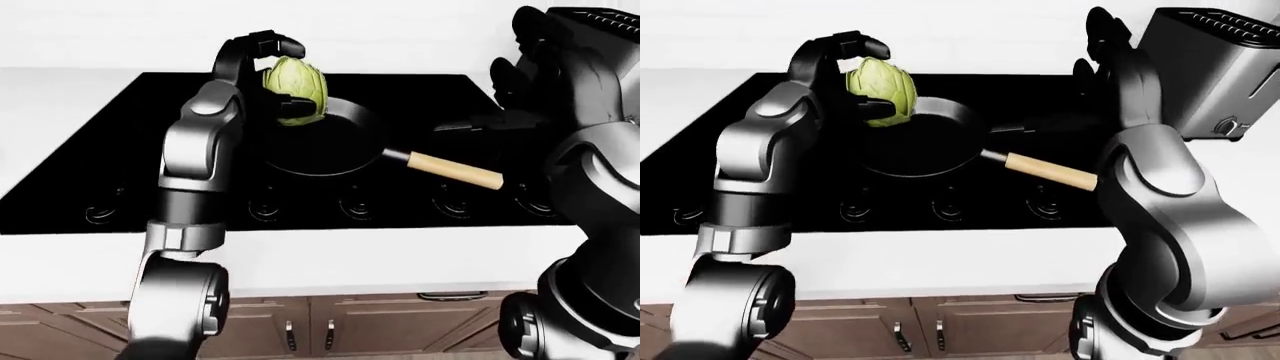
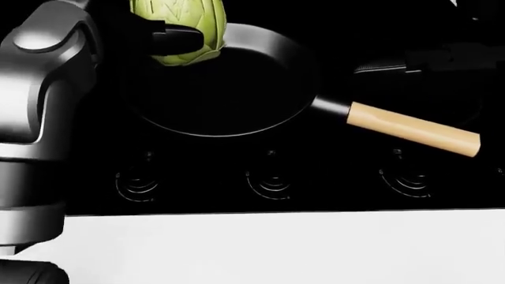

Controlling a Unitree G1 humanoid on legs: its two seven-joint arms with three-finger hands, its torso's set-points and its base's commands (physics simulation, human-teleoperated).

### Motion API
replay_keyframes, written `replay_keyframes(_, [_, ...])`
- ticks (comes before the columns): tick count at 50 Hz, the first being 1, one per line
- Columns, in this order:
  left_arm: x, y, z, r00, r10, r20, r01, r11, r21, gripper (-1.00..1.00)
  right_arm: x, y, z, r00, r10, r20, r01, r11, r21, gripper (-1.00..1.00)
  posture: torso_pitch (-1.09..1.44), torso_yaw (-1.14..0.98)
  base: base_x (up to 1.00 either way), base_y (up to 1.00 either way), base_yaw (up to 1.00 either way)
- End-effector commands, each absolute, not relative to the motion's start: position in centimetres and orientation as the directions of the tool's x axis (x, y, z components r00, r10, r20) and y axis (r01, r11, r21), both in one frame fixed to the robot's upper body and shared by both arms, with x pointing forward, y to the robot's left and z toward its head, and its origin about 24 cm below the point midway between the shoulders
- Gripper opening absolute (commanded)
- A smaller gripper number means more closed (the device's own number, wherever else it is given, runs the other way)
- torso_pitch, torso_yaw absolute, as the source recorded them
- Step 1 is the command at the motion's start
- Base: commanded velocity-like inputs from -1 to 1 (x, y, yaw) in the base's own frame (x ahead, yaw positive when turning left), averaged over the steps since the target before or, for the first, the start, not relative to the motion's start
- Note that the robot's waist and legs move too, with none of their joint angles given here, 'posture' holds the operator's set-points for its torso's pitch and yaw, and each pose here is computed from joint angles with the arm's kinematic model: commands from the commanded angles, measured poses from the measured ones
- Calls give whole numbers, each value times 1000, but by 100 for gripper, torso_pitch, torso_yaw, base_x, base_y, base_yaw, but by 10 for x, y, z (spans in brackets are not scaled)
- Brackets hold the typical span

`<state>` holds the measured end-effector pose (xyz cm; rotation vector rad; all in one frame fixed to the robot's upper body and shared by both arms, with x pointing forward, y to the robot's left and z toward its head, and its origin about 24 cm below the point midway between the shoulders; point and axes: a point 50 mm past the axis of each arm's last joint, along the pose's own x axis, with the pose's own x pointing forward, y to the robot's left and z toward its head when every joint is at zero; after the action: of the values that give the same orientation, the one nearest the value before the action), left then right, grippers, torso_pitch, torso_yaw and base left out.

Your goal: Pick the artichoke from the plate and place it in the pan.

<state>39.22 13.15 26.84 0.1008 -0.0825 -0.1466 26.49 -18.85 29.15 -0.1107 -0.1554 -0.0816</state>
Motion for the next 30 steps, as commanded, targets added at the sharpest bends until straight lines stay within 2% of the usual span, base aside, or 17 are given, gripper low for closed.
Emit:
replay_keyframes(1, [387, 126, 306, 958, -164, 234, 142, 984, 108, -83, 260, -190, 304, 969, -79, 235, 105, 989, -99, 100, 0, 0, 0, 0, 0])
replay_keyframes(13, [412, 114, 308, 964, -148, 221, 130, 987, 96, -80, 259, -191, 303, 969, -83, 233, 108, 989, -96, 100, 0, 0, 0, 0, 0])
replay_keyframes(30, [421, 102, 295, 966, -149, 210, 128, 986, 110, -81, 260, -193, 303, 968, -85, 235, 110, 990, -93, 100, 0, 0, 0, 0, 0])
